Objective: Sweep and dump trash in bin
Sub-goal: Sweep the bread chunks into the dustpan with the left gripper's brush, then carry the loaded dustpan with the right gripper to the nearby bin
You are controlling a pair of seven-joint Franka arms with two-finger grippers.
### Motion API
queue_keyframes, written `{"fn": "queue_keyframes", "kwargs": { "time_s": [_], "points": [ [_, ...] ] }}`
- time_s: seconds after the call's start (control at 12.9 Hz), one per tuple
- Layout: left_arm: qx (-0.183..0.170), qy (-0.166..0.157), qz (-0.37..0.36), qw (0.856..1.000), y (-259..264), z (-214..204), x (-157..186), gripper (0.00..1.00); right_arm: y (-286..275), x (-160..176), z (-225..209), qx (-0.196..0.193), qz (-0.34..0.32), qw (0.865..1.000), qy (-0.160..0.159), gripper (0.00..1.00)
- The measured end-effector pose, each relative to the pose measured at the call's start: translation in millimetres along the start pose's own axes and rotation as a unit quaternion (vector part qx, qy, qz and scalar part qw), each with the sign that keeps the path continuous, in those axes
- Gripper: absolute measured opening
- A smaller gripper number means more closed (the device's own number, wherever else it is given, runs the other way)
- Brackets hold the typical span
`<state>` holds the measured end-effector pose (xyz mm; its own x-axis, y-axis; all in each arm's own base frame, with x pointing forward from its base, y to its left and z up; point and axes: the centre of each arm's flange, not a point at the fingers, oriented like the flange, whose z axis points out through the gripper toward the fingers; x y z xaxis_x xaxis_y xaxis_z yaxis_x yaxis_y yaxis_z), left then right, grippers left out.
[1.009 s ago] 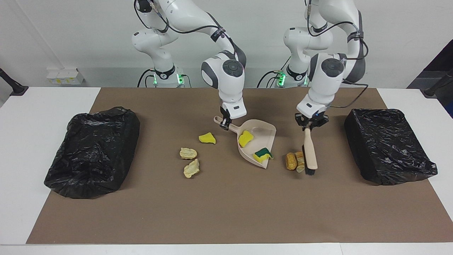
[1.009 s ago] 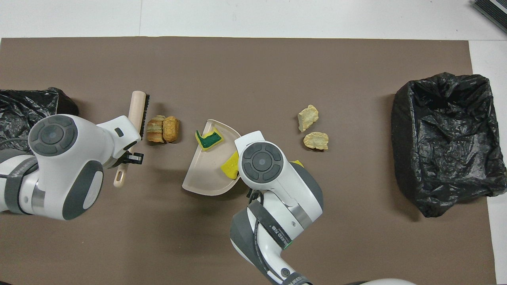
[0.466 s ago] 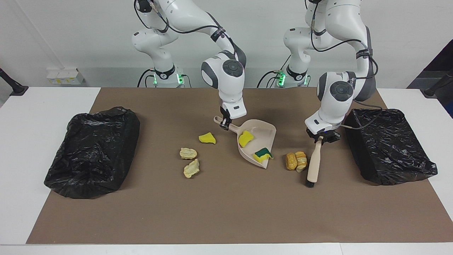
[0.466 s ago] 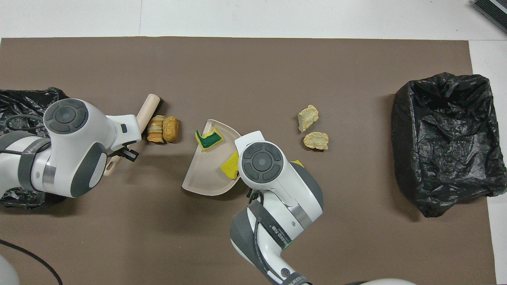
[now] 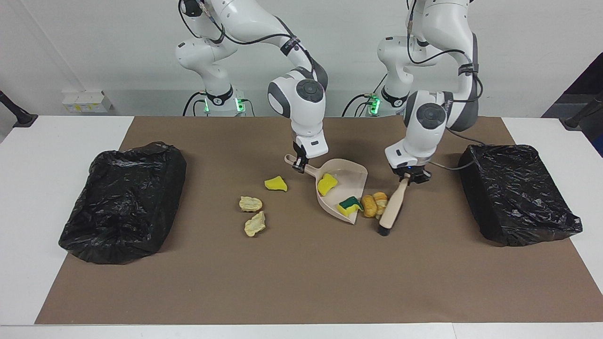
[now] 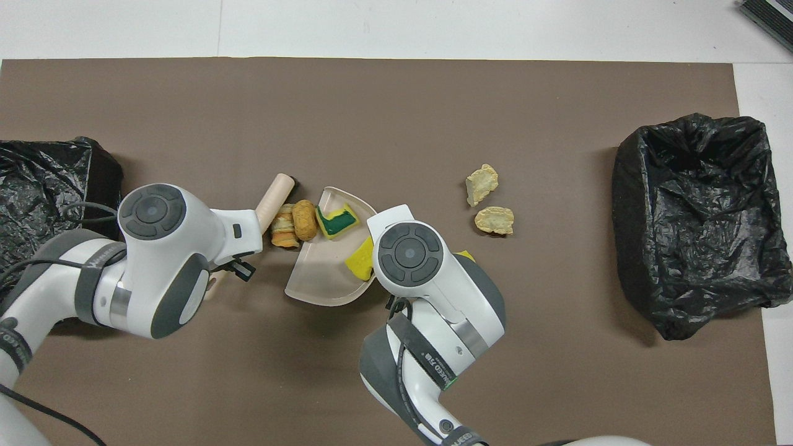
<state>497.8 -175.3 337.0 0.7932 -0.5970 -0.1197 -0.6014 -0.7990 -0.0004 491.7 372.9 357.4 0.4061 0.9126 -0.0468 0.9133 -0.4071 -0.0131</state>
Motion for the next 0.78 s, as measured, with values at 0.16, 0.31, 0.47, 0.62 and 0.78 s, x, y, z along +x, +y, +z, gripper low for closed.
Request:
{"fn": "queue_keyframes", "kwargs": {
  "time_s": [0.16,0.31,0.47,0.62,0.78],
  "points": [
    [-0.017,-0.004,0.013,1.0,44,-2,2,0.26,0,0,0,0.0,0.0,1.0,0.0,0.32],
    [-0.02,-0.003,0.026,0.999,78,-8,5,0.26,0,0,0,0.0,0.0,1.0,0.0,0.32],
    [-0.037,-0.015,0.019,0.999,87,-14,5,0.26,0,0,0,0.0,0.0,1.0,0.0,0.32],
    [-0.048,-0.031,0.0,0.998,72,-27,3,0.26,0,0,0,0.0,0.0,1.0,0.0,0.32],
    [-0.051,-0.038,-0.039,0.997,54,-38,-1,0.26,0,0,0,0.0,0.0,1.0,0.0,0.32]
  ]
}}
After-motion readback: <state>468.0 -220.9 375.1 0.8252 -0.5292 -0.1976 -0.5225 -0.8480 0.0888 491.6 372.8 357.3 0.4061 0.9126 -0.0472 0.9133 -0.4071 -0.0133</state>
